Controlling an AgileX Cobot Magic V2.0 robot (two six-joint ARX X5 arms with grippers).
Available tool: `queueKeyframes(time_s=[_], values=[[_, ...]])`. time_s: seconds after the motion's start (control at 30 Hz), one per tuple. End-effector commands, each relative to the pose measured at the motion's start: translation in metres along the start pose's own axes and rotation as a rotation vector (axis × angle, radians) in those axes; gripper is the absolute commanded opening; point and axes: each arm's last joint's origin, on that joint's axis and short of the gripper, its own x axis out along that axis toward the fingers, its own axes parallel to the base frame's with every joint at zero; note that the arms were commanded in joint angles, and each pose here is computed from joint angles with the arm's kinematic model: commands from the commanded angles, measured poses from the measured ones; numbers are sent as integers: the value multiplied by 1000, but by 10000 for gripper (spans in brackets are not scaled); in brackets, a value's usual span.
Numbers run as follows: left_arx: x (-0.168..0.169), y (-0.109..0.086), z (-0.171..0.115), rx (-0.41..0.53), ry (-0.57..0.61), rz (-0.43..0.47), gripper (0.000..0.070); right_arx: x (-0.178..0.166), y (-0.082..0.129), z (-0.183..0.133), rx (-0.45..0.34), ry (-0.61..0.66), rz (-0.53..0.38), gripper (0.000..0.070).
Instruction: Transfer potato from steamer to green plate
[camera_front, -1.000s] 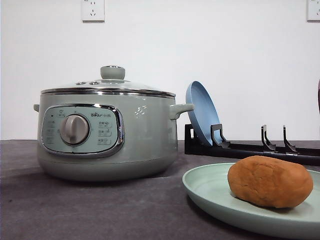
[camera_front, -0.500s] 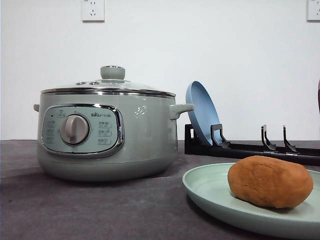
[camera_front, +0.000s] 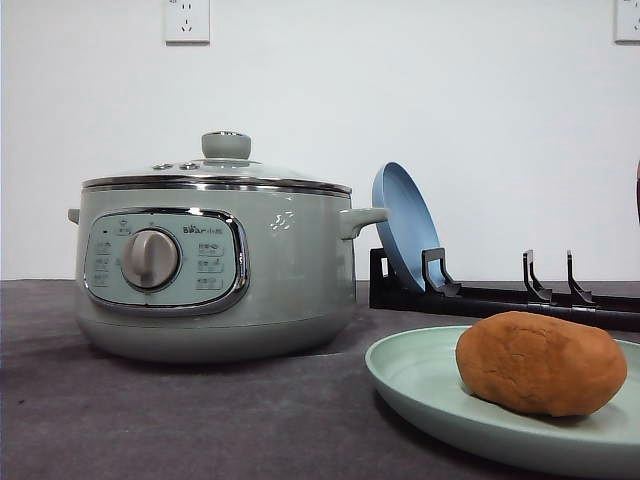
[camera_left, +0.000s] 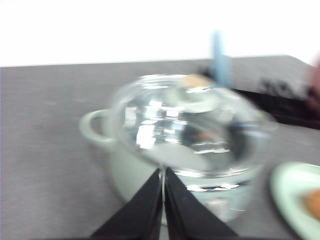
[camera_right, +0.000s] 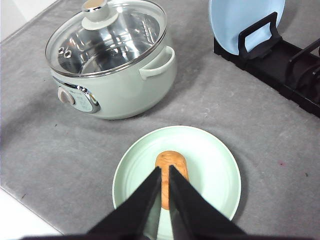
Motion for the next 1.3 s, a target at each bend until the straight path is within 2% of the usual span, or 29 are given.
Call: queueKeyframes(time_s=[0.0,0.17,0.4,0.77,1.27], values=[[7,4,-21,17,-31,10,0,-2,1,3,1,-19,9,14],[20,15,-75,40,-107,85,0,-2,1,3,1,-19,9,14],[27,28,-112,-22,-136,250,0,-2,1,3,1,-19,9,14],[26,33,-124,-32,-102,436,0,-2,1,3,1,-22,9,14],[27,31,-126,-31,-80,418,0,-2,2,6,-1,-53,17,14]])
